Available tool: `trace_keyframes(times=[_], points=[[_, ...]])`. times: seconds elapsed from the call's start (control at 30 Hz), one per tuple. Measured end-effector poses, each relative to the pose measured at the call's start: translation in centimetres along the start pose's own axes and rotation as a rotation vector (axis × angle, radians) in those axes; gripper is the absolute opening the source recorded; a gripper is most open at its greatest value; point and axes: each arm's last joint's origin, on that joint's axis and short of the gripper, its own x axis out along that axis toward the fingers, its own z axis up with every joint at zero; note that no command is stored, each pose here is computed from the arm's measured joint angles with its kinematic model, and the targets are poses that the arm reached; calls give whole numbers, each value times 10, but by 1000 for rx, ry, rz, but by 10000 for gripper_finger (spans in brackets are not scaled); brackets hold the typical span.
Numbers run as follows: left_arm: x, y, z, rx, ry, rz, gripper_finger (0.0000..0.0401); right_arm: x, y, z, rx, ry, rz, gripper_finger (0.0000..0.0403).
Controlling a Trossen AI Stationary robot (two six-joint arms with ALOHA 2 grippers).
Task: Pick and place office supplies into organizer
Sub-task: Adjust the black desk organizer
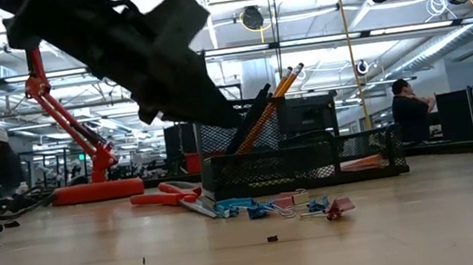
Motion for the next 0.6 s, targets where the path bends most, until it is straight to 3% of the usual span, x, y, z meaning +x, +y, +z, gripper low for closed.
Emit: trace_keyframes(times=[0.6], points=[[17, 38, 9, 2, 48, 142, 44, 0, 0, -1, -1, 6, 0, 0]])
